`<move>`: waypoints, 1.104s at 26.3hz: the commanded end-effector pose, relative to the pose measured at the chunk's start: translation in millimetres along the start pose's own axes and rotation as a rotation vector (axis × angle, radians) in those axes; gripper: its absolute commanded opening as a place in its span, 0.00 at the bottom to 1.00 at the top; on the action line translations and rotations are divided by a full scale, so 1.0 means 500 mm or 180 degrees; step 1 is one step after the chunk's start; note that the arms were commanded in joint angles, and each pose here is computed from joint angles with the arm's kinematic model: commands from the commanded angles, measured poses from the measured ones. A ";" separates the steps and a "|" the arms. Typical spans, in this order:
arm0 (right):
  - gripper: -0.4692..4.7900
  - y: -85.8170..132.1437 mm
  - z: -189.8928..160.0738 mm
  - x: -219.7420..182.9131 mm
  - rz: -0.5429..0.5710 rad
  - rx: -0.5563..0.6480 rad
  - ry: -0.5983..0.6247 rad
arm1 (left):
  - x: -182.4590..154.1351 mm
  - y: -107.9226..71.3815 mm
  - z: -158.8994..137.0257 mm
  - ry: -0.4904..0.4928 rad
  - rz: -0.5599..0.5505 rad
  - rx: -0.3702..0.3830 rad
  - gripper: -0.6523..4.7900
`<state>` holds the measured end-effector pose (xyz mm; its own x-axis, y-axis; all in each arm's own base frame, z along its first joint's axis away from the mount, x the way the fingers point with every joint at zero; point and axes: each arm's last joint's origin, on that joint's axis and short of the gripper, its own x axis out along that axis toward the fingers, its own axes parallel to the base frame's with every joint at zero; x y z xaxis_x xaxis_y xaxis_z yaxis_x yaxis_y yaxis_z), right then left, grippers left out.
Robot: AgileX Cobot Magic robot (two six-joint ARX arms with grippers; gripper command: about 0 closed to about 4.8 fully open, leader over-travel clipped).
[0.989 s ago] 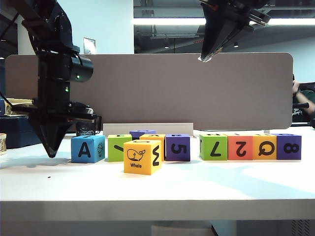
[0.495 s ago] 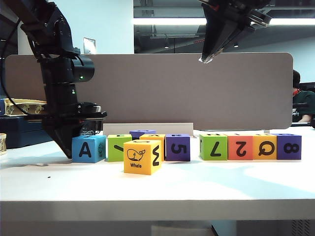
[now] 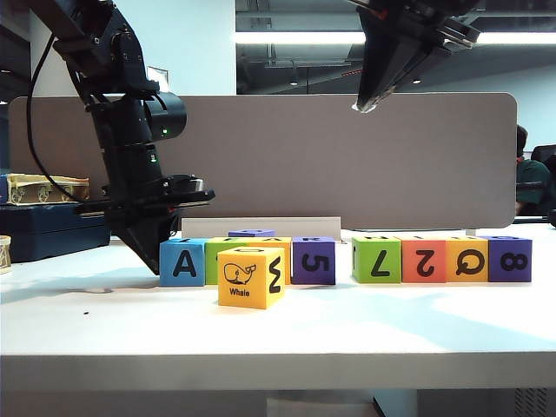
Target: Select the appropriate blocks from the scattered letter blocks on the table and arrange them in a row to spell out "LEARNING".
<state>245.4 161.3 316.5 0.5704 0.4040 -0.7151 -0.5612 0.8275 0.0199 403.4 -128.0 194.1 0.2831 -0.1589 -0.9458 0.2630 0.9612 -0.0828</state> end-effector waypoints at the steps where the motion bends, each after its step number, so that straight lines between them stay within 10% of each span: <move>1: 0.09 0.001 0.002 -0.005 0.0008 -0.0009 -0.0017 | -0.005 0.000 0.006 -0.0092 -0.0025 -0.0010 0.11; 18: 0.09 0.001 -0.001 -0.005 0.0010 -0.0009 0.0038 | 0.001 -0.073 0.009 -0.0219 -0.0285 0.0233 0.11; 29: 0.09 0.001 -0.003 -0.005 0.0009 -0.0009 0.0074 | -0.002 -0.066 0.011 -0.0210 0.0238 0.0170 0.11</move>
<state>243.1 159.9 314.0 0.5473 0.3892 -0.7409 -0.5608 0.8277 0.0205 399.5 -161.6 193.9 0.3476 -0.1412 -0.9269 0.3023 0.9527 -0.0318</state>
